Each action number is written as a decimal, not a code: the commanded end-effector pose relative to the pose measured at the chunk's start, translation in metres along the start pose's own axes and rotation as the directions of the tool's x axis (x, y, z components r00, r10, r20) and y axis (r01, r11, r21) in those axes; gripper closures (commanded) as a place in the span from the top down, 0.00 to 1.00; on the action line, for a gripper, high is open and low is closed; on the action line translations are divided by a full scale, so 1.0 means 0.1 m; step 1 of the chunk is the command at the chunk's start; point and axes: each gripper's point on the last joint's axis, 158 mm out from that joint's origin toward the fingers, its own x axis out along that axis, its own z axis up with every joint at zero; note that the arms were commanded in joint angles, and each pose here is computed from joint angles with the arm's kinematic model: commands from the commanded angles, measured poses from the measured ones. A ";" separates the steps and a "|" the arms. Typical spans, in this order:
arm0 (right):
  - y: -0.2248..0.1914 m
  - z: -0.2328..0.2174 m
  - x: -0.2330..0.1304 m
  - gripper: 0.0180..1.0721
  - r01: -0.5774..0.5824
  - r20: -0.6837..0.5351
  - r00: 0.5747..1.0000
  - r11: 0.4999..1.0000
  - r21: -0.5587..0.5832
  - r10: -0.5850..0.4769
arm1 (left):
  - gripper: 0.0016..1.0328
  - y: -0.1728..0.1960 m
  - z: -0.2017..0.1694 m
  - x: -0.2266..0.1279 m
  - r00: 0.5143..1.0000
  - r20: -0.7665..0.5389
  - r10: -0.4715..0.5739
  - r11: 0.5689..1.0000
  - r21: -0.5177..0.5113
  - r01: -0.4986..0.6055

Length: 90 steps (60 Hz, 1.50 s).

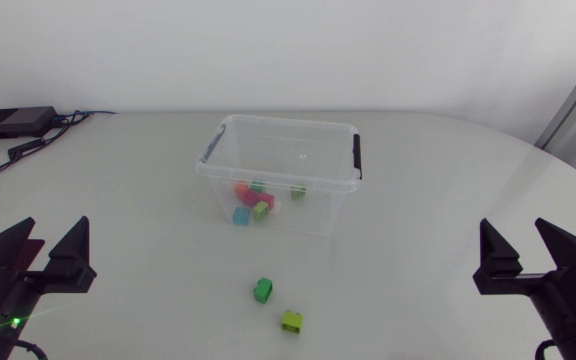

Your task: Pick up the duplo bricks and place them in the container

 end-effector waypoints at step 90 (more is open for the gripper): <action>0.80 -0.66 0.27 0.95 -0.342 -0.844 0.498 0.939 0.021 0.200 | 0.95 -1.38 -1.23 -0.68 0.235 -0.962 -0.138 0.637 0.095 0.765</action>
